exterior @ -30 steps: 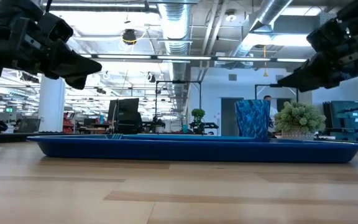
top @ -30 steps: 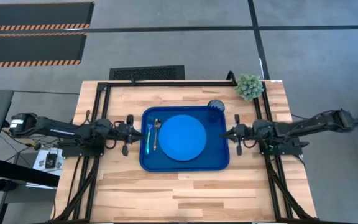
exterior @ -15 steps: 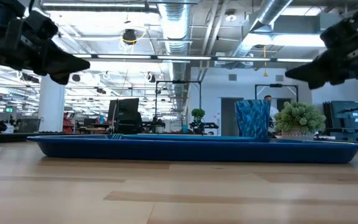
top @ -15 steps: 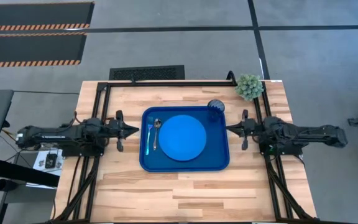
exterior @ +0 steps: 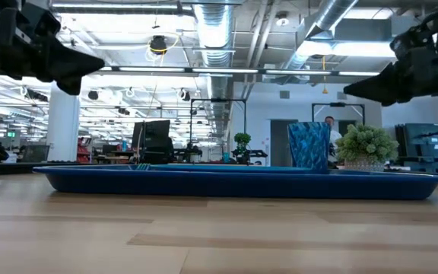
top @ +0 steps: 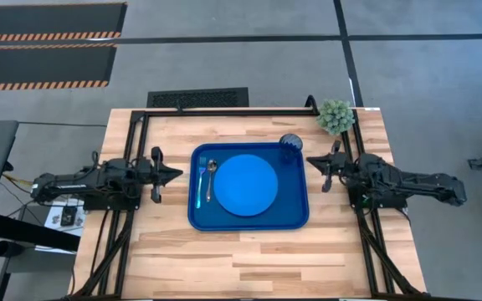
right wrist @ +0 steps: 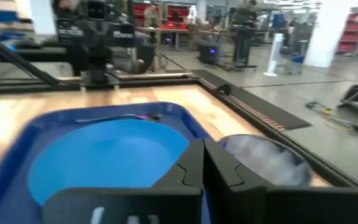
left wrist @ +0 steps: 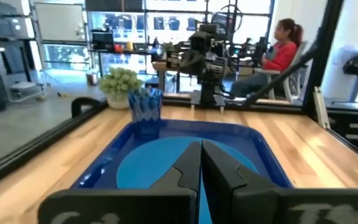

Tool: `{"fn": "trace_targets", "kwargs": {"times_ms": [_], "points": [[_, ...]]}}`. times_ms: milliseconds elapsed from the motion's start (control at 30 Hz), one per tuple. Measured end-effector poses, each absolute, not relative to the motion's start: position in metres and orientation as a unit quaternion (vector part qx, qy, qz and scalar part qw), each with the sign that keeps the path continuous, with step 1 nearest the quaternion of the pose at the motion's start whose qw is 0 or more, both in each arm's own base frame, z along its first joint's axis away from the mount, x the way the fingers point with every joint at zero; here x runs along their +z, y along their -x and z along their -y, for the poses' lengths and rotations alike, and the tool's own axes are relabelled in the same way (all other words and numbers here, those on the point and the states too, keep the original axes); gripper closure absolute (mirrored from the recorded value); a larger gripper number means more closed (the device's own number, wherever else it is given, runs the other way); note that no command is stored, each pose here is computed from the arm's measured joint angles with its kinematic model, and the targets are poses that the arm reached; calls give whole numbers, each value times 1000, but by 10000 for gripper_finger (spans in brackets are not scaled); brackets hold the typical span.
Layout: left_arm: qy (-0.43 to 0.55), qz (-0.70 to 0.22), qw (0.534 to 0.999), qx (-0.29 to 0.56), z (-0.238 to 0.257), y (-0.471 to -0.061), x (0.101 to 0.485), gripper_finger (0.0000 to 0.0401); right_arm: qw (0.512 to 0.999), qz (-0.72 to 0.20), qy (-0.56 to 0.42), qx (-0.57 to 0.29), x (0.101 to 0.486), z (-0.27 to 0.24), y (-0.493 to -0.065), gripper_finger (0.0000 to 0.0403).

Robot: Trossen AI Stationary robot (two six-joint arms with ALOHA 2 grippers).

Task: Pick and place plate/cup/fork/spoon on tray
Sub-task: Return to Home Position

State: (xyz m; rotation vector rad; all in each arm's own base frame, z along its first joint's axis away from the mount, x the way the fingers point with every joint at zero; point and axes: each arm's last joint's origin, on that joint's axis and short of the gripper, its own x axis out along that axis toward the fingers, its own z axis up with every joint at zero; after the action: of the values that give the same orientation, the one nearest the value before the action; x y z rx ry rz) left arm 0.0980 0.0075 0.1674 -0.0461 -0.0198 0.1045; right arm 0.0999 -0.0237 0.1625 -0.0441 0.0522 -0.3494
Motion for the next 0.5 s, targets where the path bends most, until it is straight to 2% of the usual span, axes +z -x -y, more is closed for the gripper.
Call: {"fn": "trace_targets", "kwargs": {"times_ms": [167,500], "points": [[28,1,999,38,-7,-99,166,401,982,-26,24,-184,163,26,-99,356],[47,-2,998,38,-7,-100,165,401,982,-27,26,-183,162,26,-99,352]]}}
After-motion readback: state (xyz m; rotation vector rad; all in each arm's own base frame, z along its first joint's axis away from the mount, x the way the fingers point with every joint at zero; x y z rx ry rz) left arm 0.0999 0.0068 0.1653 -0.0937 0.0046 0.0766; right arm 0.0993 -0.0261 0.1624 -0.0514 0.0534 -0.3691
